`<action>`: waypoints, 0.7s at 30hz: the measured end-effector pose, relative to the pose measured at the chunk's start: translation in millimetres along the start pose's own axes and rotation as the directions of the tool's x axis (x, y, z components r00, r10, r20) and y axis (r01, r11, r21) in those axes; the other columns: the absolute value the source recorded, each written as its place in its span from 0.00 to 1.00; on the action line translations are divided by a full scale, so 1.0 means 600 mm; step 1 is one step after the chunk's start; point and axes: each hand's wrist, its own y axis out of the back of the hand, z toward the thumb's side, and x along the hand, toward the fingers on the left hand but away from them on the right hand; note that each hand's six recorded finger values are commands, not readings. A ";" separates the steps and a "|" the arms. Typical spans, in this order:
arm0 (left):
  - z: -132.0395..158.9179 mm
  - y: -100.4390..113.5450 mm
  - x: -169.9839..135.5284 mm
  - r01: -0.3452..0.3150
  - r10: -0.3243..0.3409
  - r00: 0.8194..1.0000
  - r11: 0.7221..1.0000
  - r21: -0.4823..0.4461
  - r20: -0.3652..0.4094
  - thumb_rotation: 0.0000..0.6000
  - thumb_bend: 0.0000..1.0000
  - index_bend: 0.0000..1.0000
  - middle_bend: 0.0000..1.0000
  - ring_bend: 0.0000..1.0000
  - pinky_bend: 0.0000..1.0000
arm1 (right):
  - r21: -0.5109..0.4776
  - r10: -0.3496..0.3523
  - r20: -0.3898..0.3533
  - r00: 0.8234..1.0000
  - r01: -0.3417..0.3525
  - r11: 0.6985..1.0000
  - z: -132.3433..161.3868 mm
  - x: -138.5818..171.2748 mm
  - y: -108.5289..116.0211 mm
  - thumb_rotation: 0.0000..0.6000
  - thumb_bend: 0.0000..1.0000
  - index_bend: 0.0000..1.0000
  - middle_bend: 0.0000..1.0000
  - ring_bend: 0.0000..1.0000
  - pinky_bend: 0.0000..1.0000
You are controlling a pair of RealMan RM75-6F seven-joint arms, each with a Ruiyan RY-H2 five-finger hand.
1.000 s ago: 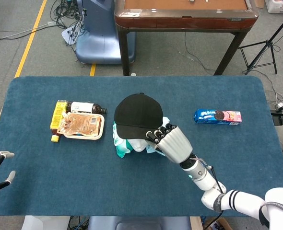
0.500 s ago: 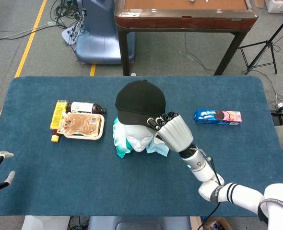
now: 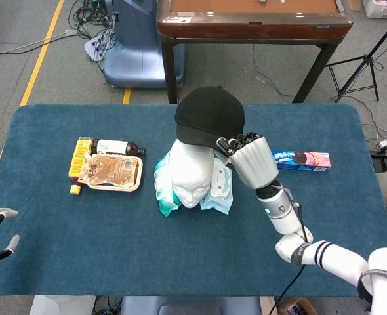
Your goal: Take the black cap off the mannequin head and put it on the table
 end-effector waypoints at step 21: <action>0.011 -0.016 0.006 0.014 -0.015 1.000 0.999 0.037 0.004 1.00 0.29 0.32 0.29 0.28 0.58 | 0.308 0.245 0.012 0.970 -0.236 0.922 -0.105 0.234 0.036 1.00 0.35 0.72 1.00 0.94 1.00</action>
